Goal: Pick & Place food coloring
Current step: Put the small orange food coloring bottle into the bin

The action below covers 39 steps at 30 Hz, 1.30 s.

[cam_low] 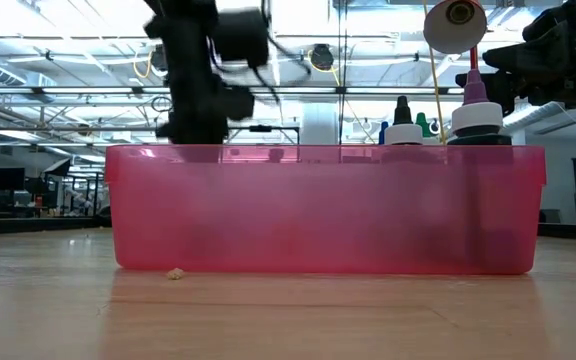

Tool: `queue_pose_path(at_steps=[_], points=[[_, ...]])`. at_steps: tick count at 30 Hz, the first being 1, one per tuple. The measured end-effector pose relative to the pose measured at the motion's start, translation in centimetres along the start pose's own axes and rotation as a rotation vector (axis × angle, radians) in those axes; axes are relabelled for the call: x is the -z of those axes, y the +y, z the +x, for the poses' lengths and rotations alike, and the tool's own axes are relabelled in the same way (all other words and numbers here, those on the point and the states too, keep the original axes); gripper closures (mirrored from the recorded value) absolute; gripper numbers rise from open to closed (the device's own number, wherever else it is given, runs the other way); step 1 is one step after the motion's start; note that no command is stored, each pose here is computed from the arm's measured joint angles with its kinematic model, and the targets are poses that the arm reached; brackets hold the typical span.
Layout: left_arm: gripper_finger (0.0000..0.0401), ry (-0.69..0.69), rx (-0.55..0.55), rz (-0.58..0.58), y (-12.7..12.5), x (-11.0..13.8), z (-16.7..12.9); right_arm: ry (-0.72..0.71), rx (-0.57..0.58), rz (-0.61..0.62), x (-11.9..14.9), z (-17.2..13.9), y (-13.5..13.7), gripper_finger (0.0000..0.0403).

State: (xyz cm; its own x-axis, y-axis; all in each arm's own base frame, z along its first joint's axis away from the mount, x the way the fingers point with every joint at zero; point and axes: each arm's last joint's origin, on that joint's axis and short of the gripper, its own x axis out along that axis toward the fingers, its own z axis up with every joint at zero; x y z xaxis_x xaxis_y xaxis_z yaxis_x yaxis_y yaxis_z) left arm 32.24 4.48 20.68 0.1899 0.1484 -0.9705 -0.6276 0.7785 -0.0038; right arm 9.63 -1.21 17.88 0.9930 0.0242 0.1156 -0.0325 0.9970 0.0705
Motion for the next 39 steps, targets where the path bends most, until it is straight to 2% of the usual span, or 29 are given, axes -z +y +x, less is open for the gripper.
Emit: queue_pose_path(at_steps=[8,10,17,21,25,36,39], points=[[0.034,-0.113,0.16,-0.015,-3.0,3.2,-5.7,0.001,0.0,0.0,0.0,0.0,0.0,0.0165],[0.034,-0.139,0.186,-0.018,-4.0,4.1,-6.5,0.001,0.0,0.0,0.0,0.0,0.0,0.0165],[0.034,-0.25,0.307,0.095,-8.7,6.6,-7.2,0.001,0.0,0.0,0.0,0.0,0.0,0.0165],[0.034,-0.288,0.35,0.15,-10.7,7.1,-6.4,0.001,0.001,0.0,0.0,0.0,0.0,0.0165],[0.034,-0.242,0.343,0.209,-11.9,7.2,-4.3,0.0,0.0,0.0,0.0,0.0,0.0,0.0165],[0.034,-0.159,0.249,0.203,-11.9,5.7,0.8,0.001,0.0,0.0,0.0,0.0,0.0,0.0165],[0.034,-0.135,0.259,0.205,-12.2,5.5,2.0,0.001,0.0,0.0,0.0,0.0,0.0,0.0165]])
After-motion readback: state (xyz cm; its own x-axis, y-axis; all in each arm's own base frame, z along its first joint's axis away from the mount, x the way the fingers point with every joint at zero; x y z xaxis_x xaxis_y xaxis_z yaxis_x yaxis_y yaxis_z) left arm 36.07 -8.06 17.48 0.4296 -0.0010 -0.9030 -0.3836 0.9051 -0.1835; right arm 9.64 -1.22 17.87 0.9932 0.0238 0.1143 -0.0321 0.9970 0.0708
